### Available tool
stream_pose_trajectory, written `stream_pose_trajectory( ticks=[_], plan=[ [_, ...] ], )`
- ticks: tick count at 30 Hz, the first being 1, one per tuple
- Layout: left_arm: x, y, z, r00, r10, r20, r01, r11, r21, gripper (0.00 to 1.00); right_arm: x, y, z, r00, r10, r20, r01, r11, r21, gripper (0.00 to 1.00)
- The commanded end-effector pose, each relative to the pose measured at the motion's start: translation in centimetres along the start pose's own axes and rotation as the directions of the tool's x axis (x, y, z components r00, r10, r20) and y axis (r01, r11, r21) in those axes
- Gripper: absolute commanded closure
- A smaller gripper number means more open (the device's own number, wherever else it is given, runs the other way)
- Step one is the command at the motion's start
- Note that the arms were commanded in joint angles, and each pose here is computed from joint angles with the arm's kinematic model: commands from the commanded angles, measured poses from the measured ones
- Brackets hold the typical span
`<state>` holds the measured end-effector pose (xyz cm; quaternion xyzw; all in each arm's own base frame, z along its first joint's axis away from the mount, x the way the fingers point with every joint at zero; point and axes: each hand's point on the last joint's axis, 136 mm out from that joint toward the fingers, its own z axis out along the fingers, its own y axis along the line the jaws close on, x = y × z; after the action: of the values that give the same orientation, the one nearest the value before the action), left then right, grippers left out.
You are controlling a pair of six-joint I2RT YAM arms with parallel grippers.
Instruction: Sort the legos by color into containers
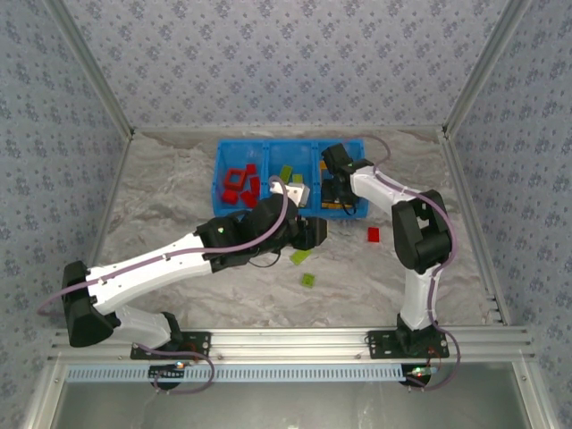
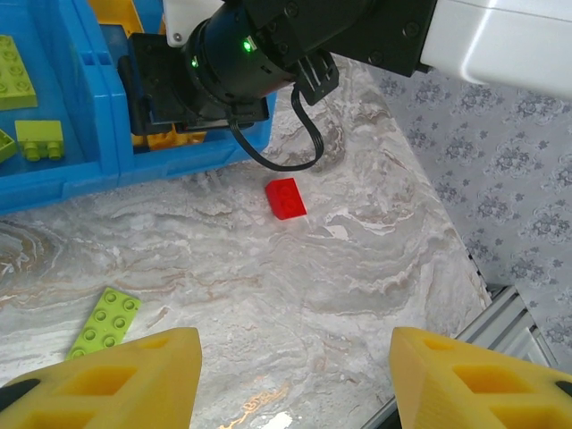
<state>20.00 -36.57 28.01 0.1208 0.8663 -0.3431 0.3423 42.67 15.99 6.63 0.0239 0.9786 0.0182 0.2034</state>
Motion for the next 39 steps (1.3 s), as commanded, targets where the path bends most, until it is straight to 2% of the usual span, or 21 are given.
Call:
stream_pose_trajectory(
  ticks=[1,6,12,18,22,26,30,35,39],
  plan=[
    [-0.7,-1.0,-0.2,1.000,0.015,0.028,-0.015,1.000,0.020,0.41,-0.6,-0.3,-0.4,1.000,0.029,0.000,-0.029,1.000,0.011,0.41],
    [-0.4,-1.0,0.2,1.000,0.018,0.018,-0.018,1.000,0.017,0.41,-2.2,-0.4,-4.4,0.994,0.021,0.103,-0.022,1.000,0.009,0.38],
    [0.1,-1.8,2.9,0.998,-0.002,-0.056,0.003,1.000,0.024,0.37,-3.7,-1.9,-14.2,0.950,0.005,0.312,-0.013,1.000,0.022,0.39],
    [1.8,-2.9,9.2,0.983,-0.075,-0.166,0.080,0.996,0.025,0.34,0.9,-5.4,-23.3,0.909,0.036,0.415,-0.027,0.999,-0.027,0.40],
    [3.6,-2.9,14.3,0.963,-0.113,-0.244,0.105,0.993,-0.047,0.30,5.0,-7.3,-29.8,0.857,0.055,0.512,0.025,0.989,-0.147,0.38],
    [4.8,-1.8,18.4,0.951,-0.120,-0.283,0.078,0.985,-0.155,0.25,8.7,-6.1,-34.8,0.806,0.043,0.590,0.192,0.925,-0.329,0.31],
    [5.5,-0.9,21.6,0.949,-0.113,-0.293,0.048,0.974,-0.221,0.23,11.7,-6.1,-37.1,0.794,0.055,0.606,0.253,0.876,-0.410,0.28],
    [6.6,-0.7,24.7,0.946,-0.109,-0.307,0.032,0.969,-0.245,0.22,13.5,-8.6,-37.7,0.811,0.100,0.576,0.162,0.908,-0.385,0.27],
    [7.1,-0.9,26.8,0.947,-0.085,-0.309,0.009,0.971,-0.239,0.22,13.8,-8.6,-38.7,0.804,0.125,0.581,0.159,0.896,-0.414,0.27]
  ],
)
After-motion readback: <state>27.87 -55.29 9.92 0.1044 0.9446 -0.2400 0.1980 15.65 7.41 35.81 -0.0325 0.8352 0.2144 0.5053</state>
